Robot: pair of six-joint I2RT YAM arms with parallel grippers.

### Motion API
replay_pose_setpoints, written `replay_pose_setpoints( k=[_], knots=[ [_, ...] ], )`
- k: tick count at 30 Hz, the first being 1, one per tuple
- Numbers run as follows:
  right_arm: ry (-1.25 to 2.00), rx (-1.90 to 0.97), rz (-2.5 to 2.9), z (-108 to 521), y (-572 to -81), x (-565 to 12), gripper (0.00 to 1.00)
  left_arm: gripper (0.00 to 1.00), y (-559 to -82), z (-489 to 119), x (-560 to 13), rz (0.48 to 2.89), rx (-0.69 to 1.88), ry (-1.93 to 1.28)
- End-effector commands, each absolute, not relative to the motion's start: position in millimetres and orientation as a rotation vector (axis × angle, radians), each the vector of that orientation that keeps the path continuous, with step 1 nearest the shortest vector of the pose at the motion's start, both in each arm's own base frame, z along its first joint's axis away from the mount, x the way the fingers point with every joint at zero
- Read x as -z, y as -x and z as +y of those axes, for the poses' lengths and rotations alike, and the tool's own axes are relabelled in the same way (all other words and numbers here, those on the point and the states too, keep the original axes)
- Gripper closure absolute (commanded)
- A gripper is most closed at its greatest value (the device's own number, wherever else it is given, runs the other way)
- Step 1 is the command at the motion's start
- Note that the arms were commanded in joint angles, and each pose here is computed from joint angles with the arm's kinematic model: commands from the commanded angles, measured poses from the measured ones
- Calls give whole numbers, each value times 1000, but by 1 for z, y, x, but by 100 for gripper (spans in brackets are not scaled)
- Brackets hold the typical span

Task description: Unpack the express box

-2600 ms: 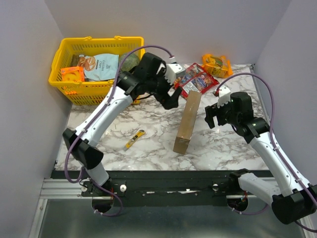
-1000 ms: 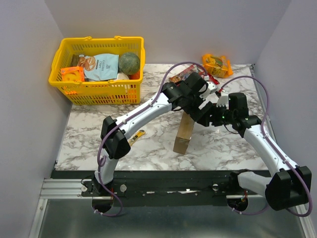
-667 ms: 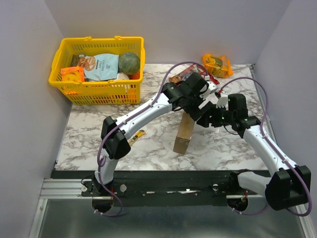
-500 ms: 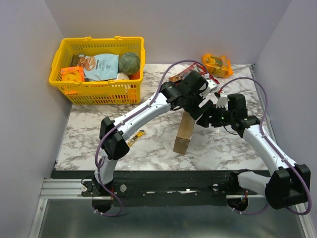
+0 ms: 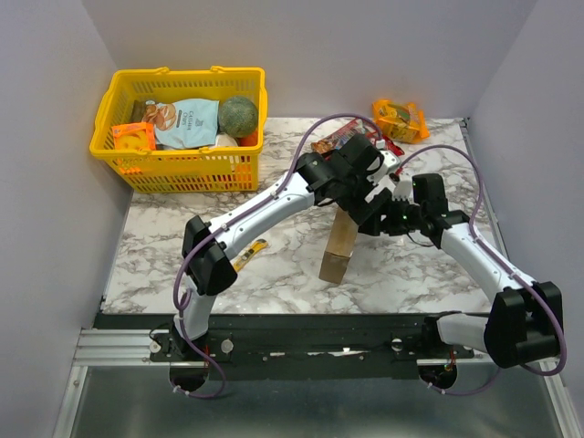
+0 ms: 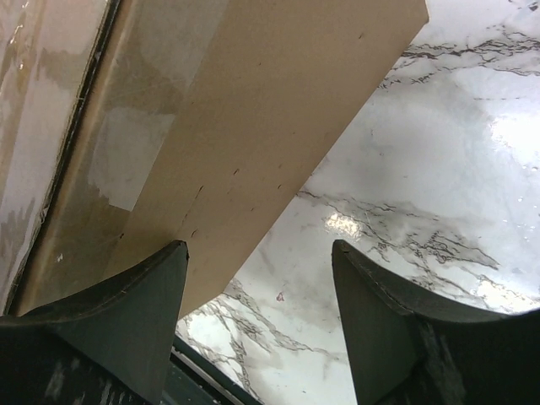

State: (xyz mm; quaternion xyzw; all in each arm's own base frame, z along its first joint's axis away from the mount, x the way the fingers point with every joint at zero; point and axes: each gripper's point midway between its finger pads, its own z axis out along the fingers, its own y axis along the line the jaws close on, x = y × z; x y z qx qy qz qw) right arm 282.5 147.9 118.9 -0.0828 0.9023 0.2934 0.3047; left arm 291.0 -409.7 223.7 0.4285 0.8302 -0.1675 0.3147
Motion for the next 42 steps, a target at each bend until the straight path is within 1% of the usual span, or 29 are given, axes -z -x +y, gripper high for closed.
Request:
replay_pose_setpoints(
  k=[1, 5, 8, 9, 10, 12, 14, 15, 18, 21, 25, 26, 29, 30, 33, 42],
  knots=[
    [213, -839, 2369, 154, -281, -119, 24, 1, -281, -405, -190, 2295, 405, -1158],
    [209, -845, 2375, 154, -279, -115, 24, 2, -282, -412, -185, 2294, 423, -1170],
    [213, -847, 2378, 155, -278, -115, 24, 8, -285, -419, -192, 2260, 451, -1181],
    [214, -851, 2380, 155, -278, -114, 24, 15, -283, -422, -197, 2237, 479, -1207],
    [215, -854, 2381, 156, -278, -113, 24, 17, -281, -424, -198, 2229, 491, -1223],
    [220, -865, 2381, 157, -278, -113, 24, 19, -283, -421, -196, 2234, 472, -1222],
    [220, -869, 2383, 158, -279, -112, 24, 13, -284, -417, -192, 2249, 443, -1210],
    [216, -871, 2386, 157, -279, -112, 24, 8, -283, -414, -189, 2262, 429, -1213],
    [205, -881, 2395, 159, -279, -108, 25, 2, -281, -411, -182, 2289, 413, -1210],
    [200, -886, 2398, 159, -278, -107, 25, 2, -281, -408, -170, 2314, 388, -1221],
    [198, -886, 2403, 159, -279, -106, 25, 5, -283, -405, -163, 2325, 354, -1222],
    [202, -887, 2403, 160, -278, -106, 25, 7, -294, -399, -165, 2319, 275, -1173],
    [197, -880, 2400, 158, -280, -107, 25, 4, -305, -402, -190, 2243, 277, -1135],
    [197, -879, 2404, 158, -279, -106, 25, 2, -307, -404, -206, 2204, 299, -1130],
    [196, -882, 2404, 159, -279, -106, 25, 2, -307, -404, -221, 2174, 321, -1115],
    [195, -890, 2415, 159, -279, -104, 25, 2, -298, -389, -208, 2225, 242, -1087]
  ],
)
